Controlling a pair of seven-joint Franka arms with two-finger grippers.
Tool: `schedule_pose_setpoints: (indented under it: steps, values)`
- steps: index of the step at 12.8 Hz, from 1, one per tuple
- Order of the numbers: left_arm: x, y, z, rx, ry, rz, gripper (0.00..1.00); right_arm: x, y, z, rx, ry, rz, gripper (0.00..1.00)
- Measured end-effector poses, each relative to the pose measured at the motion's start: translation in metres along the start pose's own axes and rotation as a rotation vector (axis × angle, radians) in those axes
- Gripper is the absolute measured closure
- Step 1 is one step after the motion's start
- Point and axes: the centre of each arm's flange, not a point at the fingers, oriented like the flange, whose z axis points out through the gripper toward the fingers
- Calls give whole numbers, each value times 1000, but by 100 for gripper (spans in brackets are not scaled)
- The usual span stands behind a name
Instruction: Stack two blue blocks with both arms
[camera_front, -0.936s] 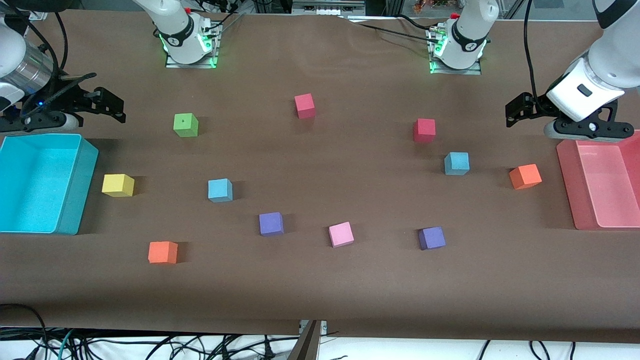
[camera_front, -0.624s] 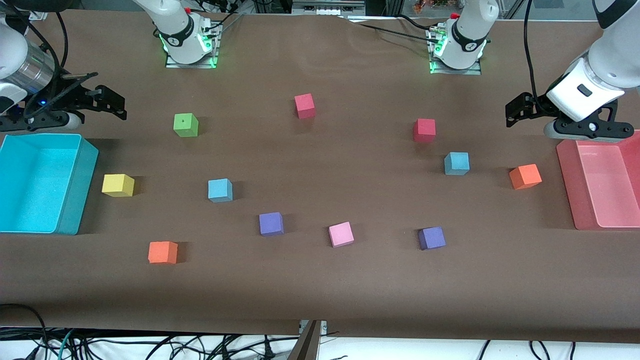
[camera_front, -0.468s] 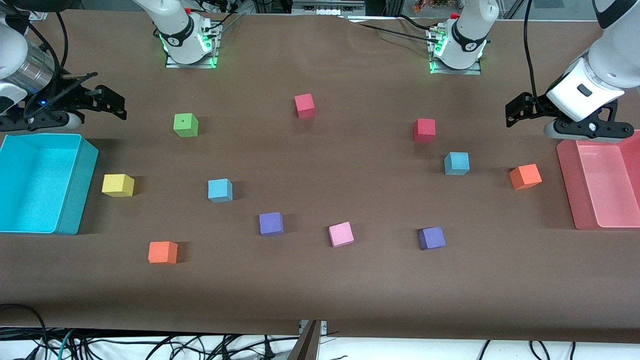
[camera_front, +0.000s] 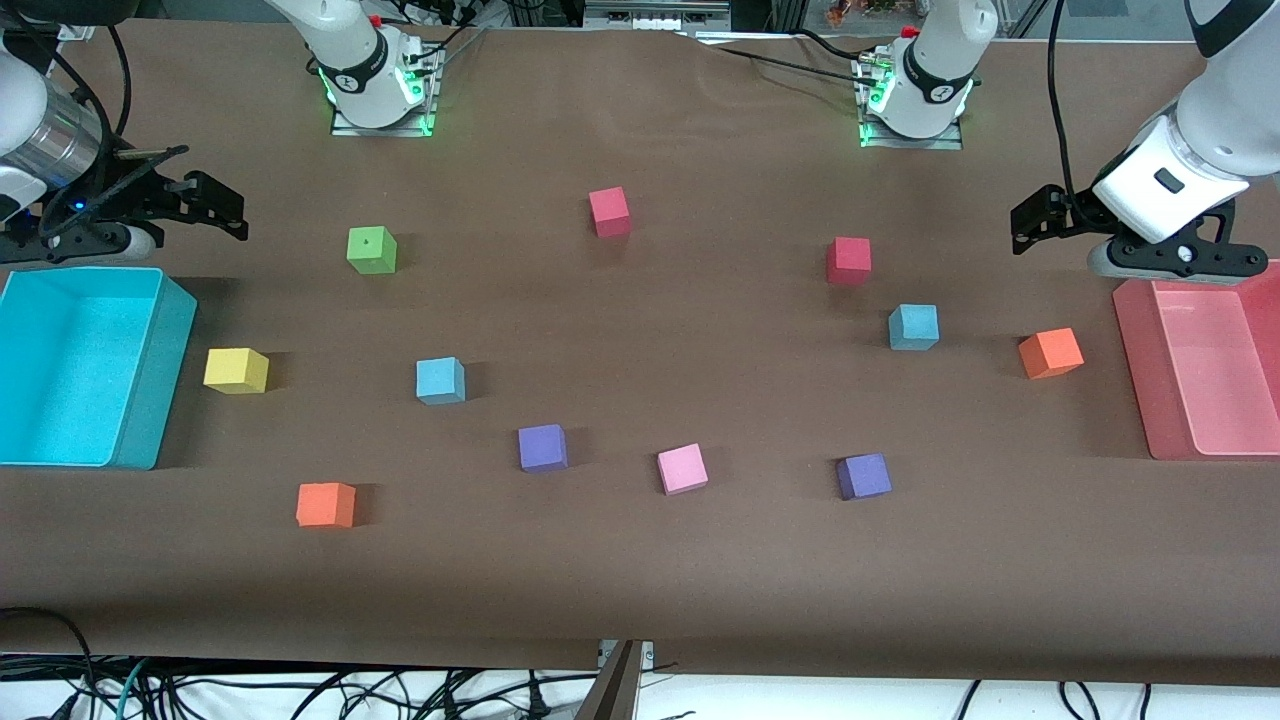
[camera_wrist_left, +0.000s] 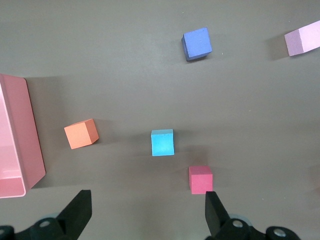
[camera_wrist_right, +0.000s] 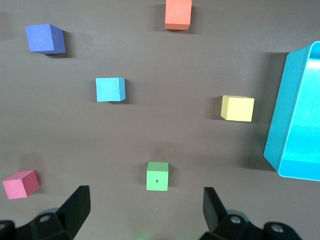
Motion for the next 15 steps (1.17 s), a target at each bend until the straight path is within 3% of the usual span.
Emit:
schedule_pose_setpoints:
  steps: [15]
  values:
    - [-1, 0, 0, 0, -5, 0, 0, 2, 25, -1, 4, 13, 3, 0]
